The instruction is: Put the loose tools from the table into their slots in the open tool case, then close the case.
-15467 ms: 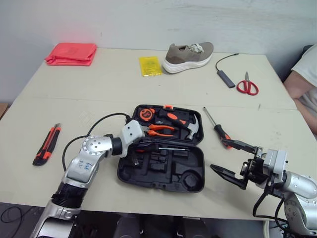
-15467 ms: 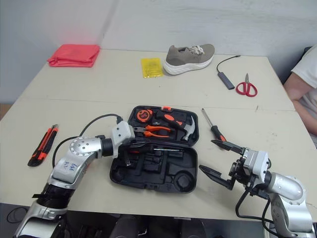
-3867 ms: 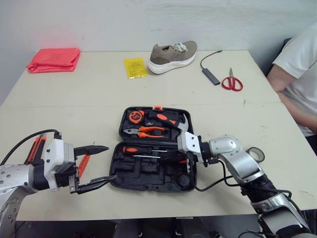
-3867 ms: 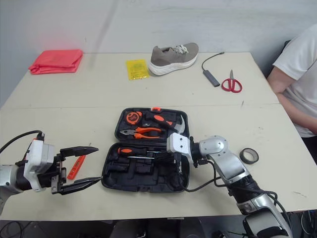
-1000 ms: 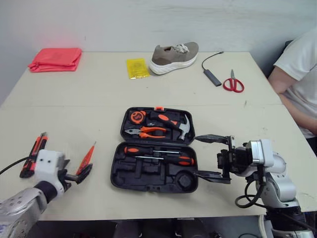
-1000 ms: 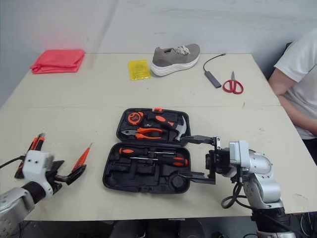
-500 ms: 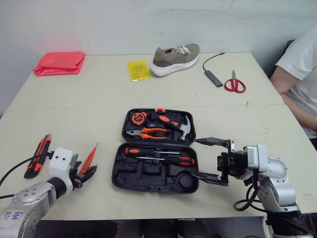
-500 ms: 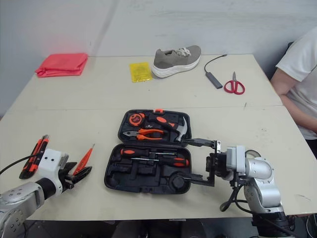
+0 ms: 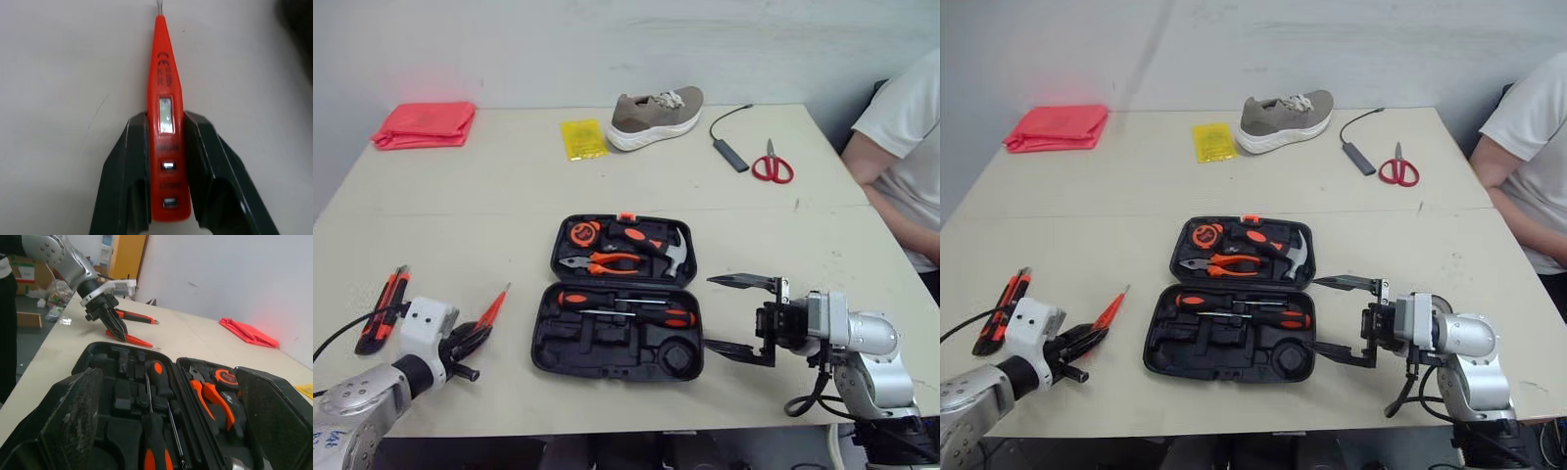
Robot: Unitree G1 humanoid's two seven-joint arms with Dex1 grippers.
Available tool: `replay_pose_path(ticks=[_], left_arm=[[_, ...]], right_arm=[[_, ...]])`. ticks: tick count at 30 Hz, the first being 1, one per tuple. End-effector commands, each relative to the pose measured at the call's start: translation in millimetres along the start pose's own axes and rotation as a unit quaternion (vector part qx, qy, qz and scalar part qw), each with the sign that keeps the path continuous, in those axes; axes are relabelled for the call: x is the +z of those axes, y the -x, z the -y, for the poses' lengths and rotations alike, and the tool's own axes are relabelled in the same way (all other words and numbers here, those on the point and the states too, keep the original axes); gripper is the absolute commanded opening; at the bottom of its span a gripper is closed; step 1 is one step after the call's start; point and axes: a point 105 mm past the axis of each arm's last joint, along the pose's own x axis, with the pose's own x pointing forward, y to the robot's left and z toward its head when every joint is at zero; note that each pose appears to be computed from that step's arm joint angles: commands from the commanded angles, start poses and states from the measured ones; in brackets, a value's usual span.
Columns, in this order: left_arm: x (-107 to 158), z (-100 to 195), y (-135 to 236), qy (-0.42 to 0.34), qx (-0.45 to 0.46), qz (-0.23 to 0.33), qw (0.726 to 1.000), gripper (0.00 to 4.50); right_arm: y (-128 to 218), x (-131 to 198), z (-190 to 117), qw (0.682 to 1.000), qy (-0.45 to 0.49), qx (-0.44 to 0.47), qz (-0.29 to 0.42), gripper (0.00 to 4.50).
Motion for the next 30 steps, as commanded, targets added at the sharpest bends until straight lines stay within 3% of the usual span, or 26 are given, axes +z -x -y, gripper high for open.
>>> replay_pose_path(ticks=[1,5,13,16,24,30], left_arm=[[60.2,31.4,13.9,-0.113,-0.148,0.074,0.98,0.33],[60.6,80.4,7.0,-0.2,-0.323,0.01,0.925,0.33],[59.7,109.3,-36.3,-0.313,-0.386,-0.08,0.864,0.33],[57.8,108.3,-44.1,-0.326,-0.389,-0.11,0.855,0.33],[71.1,94.6,-63.0,-0.332,-0.358,-0.133,0.862,0.33],[63.2,97.2,-60.8,-0.326,-0.381,-0.168,0.849,0.33]], right_arm=[[7.5,7.3,8.4,0.999,0.03,-0.006,-0.011,4.5],[3.6,7.5,9.0,0.999,0.028,0.012,-0.028,4.5],[-7.5,18.9,13.7,0.999,0.027,0.014,-0.031,4.5],[-7.6,21.9,14.8,0.999,0.027,0.014,-0.035,4.5],[-1.3,22.9,12.8,0.999,0.018,0.007,-0.05,4.5],[0.7,22.9,8.7,0.999,0.018,-0.002,-0.05,4.5]])
